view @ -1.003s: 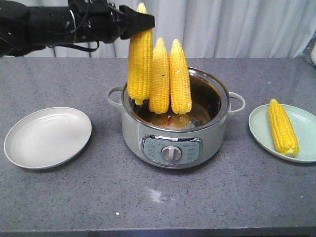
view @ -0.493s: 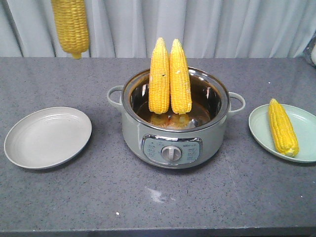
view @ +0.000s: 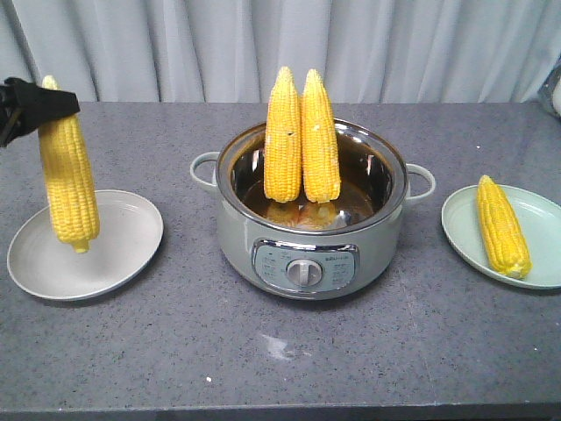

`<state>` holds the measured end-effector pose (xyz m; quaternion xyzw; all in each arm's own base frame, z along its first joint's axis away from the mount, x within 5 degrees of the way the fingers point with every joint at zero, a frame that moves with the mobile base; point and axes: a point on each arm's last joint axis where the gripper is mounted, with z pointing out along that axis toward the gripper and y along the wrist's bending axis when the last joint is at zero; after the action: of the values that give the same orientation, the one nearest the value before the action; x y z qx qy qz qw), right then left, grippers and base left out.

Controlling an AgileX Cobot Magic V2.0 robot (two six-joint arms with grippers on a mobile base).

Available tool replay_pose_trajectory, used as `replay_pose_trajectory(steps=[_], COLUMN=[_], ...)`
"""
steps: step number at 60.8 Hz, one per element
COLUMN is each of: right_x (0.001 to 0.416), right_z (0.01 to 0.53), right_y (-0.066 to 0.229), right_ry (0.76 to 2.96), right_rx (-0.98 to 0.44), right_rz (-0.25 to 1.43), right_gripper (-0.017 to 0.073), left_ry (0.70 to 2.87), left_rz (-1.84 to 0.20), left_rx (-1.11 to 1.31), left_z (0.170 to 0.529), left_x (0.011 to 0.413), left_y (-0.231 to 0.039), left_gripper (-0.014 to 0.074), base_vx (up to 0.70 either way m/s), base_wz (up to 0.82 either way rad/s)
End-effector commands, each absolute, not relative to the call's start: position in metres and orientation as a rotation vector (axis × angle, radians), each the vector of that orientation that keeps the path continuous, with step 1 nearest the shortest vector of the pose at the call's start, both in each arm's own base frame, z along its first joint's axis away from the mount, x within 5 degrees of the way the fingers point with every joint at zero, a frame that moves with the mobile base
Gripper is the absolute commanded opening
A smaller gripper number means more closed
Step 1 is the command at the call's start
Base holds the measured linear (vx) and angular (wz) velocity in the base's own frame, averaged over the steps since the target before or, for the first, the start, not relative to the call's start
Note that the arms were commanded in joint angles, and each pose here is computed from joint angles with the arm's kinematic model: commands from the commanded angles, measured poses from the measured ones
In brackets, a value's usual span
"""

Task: Distribute corn equally
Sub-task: 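Lower the corn ear onto the white plate and open the left gripper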

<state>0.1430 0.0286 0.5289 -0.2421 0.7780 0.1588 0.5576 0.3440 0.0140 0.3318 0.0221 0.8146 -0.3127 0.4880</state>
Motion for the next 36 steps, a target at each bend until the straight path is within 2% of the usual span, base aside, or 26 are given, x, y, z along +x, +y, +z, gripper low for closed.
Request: replay_pose_trajectory(steps=[1, 11, 36], right_x=[0.135, 0.135, 0.135], right_z=[0.536, 0.536, 0.536], right_y=[0.033, 0.033, 0.033], right_ry=[1.801, 1.810, 1.810], right_rx=[-0.592, -0.570, -0.569], right_rz=[0.400, 0.416, 0.417], right_gripper=[-0.0004, -0.0004, -0.0004], left_ry=[1.976, 2.005, 2.007], left_rz=[-0.688, -0.641, -0.640], left_rx=[0.034, -0.034, -0.038], left_z=[0.334, 0.320, 0.319], left_x=[0.336, 0.336, 0.335], left_y=[0.017, 0.022, 0.022], left_gripper=[-0.0008, -0.0008, 0.0022], base_vx=[0.00, 0.00, 0.00], base_wz=[0.00, 0.00, 0.00])
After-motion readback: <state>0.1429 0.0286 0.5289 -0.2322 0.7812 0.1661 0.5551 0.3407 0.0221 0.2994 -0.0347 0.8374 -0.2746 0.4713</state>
